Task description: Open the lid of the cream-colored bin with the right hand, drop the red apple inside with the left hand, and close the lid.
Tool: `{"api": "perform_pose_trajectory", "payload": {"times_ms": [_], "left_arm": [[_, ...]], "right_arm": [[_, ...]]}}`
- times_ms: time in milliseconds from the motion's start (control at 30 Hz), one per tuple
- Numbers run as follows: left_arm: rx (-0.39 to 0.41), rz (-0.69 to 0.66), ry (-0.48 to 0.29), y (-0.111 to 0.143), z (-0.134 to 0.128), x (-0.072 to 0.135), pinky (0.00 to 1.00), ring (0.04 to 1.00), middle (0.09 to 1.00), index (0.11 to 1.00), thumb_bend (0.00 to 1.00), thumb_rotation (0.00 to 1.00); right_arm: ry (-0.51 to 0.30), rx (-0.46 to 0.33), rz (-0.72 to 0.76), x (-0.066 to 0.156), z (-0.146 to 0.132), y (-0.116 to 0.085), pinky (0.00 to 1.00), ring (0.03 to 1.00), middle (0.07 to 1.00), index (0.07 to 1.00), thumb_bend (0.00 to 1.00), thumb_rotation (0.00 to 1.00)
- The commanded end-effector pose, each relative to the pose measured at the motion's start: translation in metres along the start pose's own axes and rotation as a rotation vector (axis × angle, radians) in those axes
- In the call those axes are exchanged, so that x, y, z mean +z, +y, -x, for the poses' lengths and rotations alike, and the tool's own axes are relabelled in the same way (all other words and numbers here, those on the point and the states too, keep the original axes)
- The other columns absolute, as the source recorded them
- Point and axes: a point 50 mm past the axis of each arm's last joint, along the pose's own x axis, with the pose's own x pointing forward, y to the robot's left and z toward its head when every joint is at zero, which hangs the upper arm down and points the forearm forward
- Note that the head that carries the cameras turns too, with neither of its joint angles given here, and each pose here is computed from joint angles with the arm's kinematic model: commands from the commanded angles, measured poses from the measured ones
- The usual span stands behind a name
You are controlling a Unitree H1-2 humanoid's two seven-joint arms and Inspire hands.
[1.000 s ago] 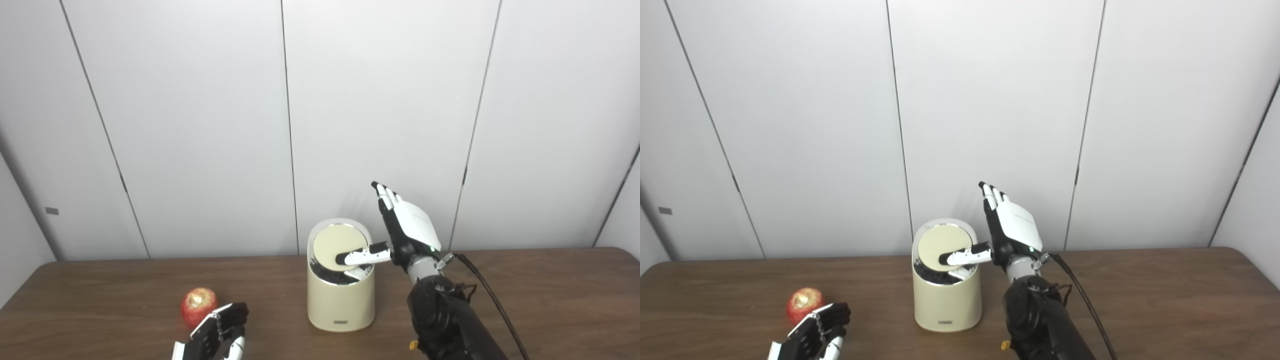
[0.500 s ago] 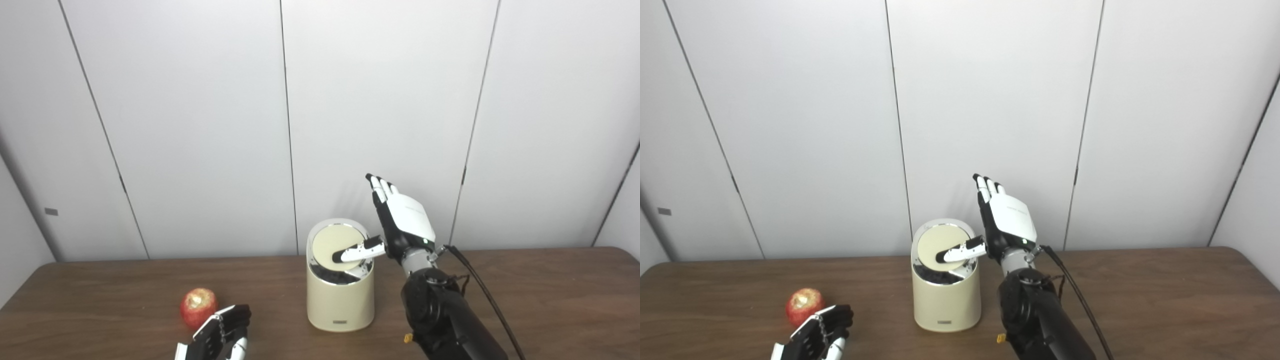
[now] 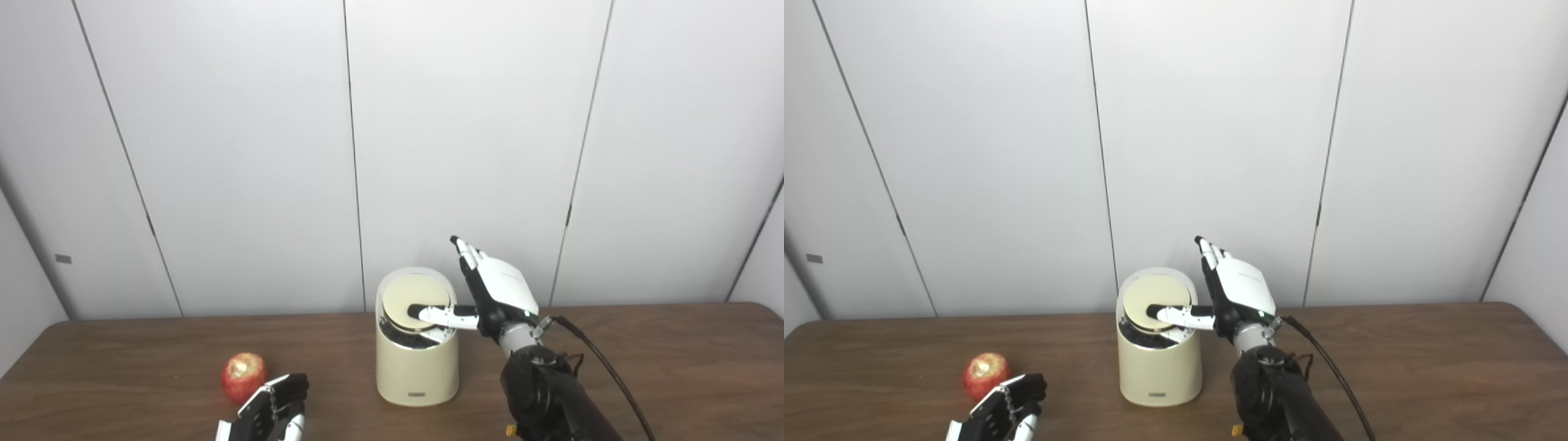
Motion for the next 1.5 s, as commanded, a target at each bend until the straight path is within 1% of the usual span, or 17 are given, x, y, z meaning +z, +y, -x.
{"api": "perform_pose_trajectory", "payload": {"times_ms": [0,167,400,467,533,733,867,900,1033,1133,1167,1267,1333,1367,1400,1433,1467], "left_arm": [[-0.001,-0.003,0.016,-0.002,0.007,-0.005,0.68,0.731,0.721,0.708,0.20,0.23],[-0.008,0.004,0.016,-0.002,0.007,-0.007,0.69,0.729,0.722,0.707,0.20,0.22],[-0.010,0.006,0.020,-0.001,0.007,-0.008,0.69,0.732,0.724,0.710,0.20,0.23],[-0.010,-0.001,0.020,-0.001,0.006,-0.008,0.69,0.734,0.725,0.710,0.20,0.24],[-0.009,-0.001,0.018,-0.001,0.006,-0.009,0.69,0.731,0.724,0.709,0.20,0.23],[-0.010,0.001,0.021,0.001,0.004,-0.012,0.69,0.729,0.724,0.709,0.19,0.19],[-0.011,0.002,0.024,0.003,0.004,-0.012,0.68,0.719,0.717,0.705,0.19,0.16],[-0.011,0.001,0.023,0.003,0.004,-0.012,0.68,0.721,0.718,0.706,0.19,0.15],[-0.012,0.004,0.021,0.005,0.004,-0.012,0.68,0.720,0.721,0.707,0.19,0.11],[-0.012,0.006,0.022,0.007,0.003,-0.013,0.68,0.718,0.723,0.708,0.18,0.09],[-0.011,0.007,0.021,0.007,0.003,-0.013,0.68,0.717,0.723,0.708,0.19,0.08],[-0.011,0.013,0.017,0.008,0.001,-0.014,0.67,0.714,0.723,0.707,0.19,0.05],[-0.013,0.015,0.016,0.010,0.000,-0.015,0.67,0.712,0.719,0.704,0.19,0.07],[-0.015,0.013,0.015,0.011,0.000,-0.015,0.67,0.713,0.718,0.702,0.19,0.09],[-0.017,0.014,0.012,0.012,-0.001,-0.015,0.68,0.718,0.720,0.703,0.19,0.11],[-0.017,0.015,0.009,0.013,-0.001,-0.015,0.68,0.721,0.721,0.704,0.19,0.12],[-0.015,0.015,0.009,0.014,-0.002,-0.015,0.68,0.724,0.722,0.705,0.19,0.13]], "right_arm": [[-0.085,-0.076,-0.012,0.022,-0.010,-0.029,0.90,0.956,0.945,0.964,0.78,0.98],[-0.091,-0.072,-0.029,0.018,-0.007,-0.026,0.89,0.941,0.907,0.945,0.80,1.00],[-0.101,-0.069,-0.091,0.010,-0.004,-0.024,0.91,0.958,0.946,0.975,0.87,1.00],[-0.114,-0.080,-0.131,0.005,-0.004,-0.024,0.90,0.957,0.960,0.994,0.92,1.00],[-0.126,-0.088,-0.169,0.002,-0.003,-0.024,0.93,0.981,0.985,0.999,0.99,1.00],[-0.186,-0.117,-0.244,-0.006,0.001,-0.024,0.95,1.000,1.000,1.000,1.00,1.00],[-0.218,-0.131,-0.301,-0.008,0.010,-0.029,0.98,1.000,1.000,1.000,1.00,1.00],[-0.227,-0.142,-0.310,-0.008,0.014,-0.031,0.99,1.000,1.000,1.000,1.00,1.00],[-0.272,-0.203,-0.340,-0.004,0.031,-0.041,0.96,1.000,1.000,1.000,1.00,1.00],[-0.289,-0.250,-0.362,0.000,0.045,-0.049,0.99,1.000,1.000,1.000,1.00,1.00],[-0.300,-0.274,-0.371,0.000,0.052,-0.052,0.99,1.000,1.000,1.000,1.00,1.00],[-0.317,-0.361,-0.392,-0.002,0.076,-0.057,0.94,1.000,1.000,1.000,1.00,1.00],[-0.306,-0.410,-0.398,-0.005,0.087,-0.054,0.93,0.991,1.000,1.000,0.95,0.98],[-0.304,-0.448,-0.403,-0.011,0.094,-0.048,0.88,0.961,0.988,1.000,0.87,0.96],[-0.302,-0.494,-0.404,-0.019,0.100,-0.040,0.82,0.910,0.949,0.966,0.67,0.89],[-0.295,-0.534,-0.403,-0.028,0.106,-0.031,0.77,0.872,0.912,0.918,0.52,0.81],[-0.282,-0.561,-0.395,-0.036,0.112,-0.024,0.72,0.834,0.872,0.869,0.40,0.71]]}}
